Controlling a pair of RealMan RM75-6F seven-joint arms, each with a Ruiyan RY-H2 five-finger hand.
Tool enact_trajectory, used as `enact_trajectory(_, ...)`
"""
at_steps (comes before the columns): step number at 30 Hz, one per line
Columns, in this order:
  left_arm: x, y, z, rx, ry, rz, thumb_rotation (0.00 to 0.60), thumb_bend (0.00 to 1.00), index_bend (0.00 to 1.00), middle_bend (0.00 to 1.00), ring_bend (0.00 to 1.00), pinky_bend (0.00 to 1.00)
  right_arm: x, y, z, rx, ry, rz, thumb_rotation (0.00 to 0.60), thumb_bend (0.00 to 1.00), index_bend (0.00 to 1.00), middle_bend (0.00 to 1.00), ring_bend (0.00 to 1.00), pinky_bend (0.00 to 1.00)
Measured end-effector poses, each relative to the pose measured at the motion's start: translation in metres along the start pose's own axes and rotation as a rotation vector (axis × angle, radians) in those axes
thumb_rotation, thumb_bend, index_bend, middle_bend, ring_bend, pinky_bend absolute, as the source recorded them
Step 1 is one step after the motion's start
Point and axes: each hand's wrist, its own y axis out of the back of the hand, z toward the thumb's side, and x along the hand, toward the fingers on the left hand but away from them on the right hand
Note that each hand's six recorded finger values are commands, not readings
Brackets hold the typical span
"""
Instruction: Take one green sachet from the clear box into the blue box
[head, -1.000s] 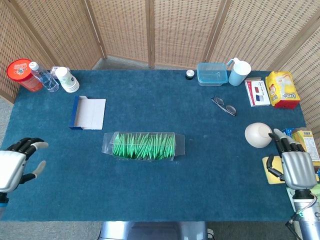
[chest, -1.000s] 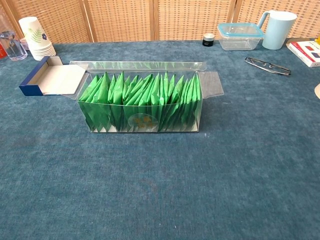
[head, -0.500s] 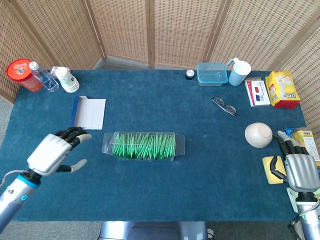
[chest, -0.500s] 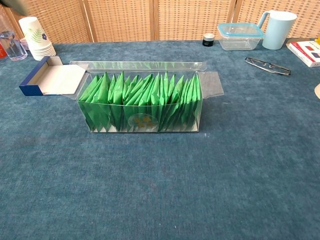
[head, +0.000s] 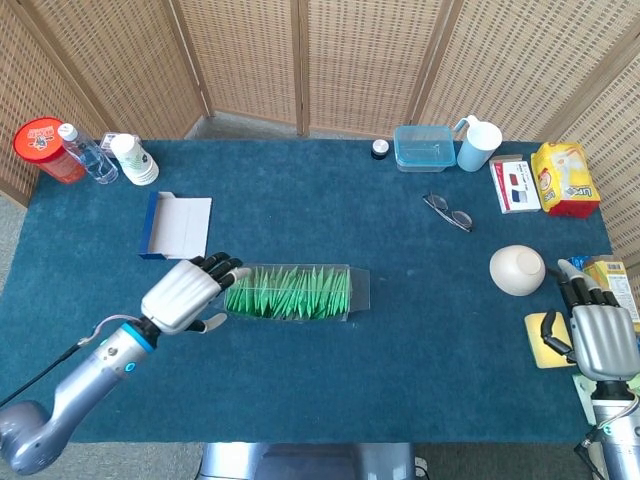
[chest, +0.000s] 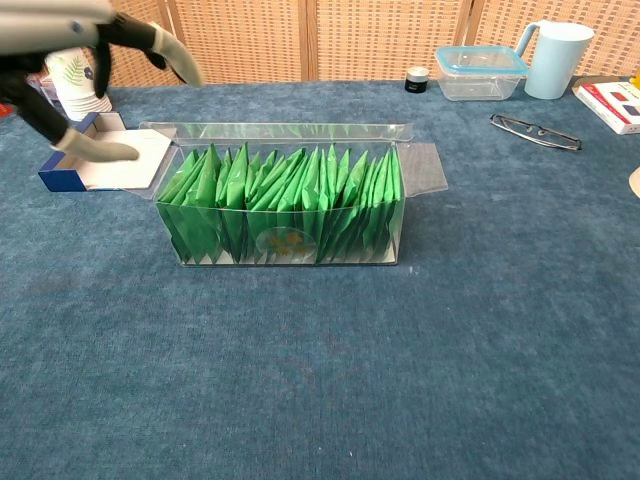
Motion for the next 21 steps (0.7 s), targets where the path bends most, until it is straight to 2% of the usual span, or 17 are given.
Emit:
enact_trajectory(7,0.025,-0.009,0.011,0.016,0.001,-0.003,0.53,0.25,0.19,0.2,0.18,0.42,0.002,0.002,-0.003,-0.001,-0.012,-0.004,0.274,0.72,0.13,0.14,0.18,0.29)
enact_trajectory(12,0.039,-0.007,0.017,0.005,-0.007,0.002,0.531,0.26,0.19,0.19,0.17,0.42,0.006,0.003,-0.008,-0.001,-0.027,-0.004,0.274,0.72,0.13,0.14,0.18,0.29)
enact_trajectory(18,0.054,-0.005,0.027,-0.005,-0.033,-0.016,0.528,0.36,0.25,0.19,0.17,0.42,0.01,0.004,-0.014,-0.007,-0.038,-0.012,0.273,0.72,0.13,0.14,0.18,0.29)
enact_trajectory(21,0.061,-0.004,0.033,-0.024,-0.052,-0.027,0.528,0.37,0.27,0.19,0.17,0.42,0.011,0.004,-0.015,-0.009,-0.042,-0.013,0.274,0.72,0.13,0.14,0.18,0.29)
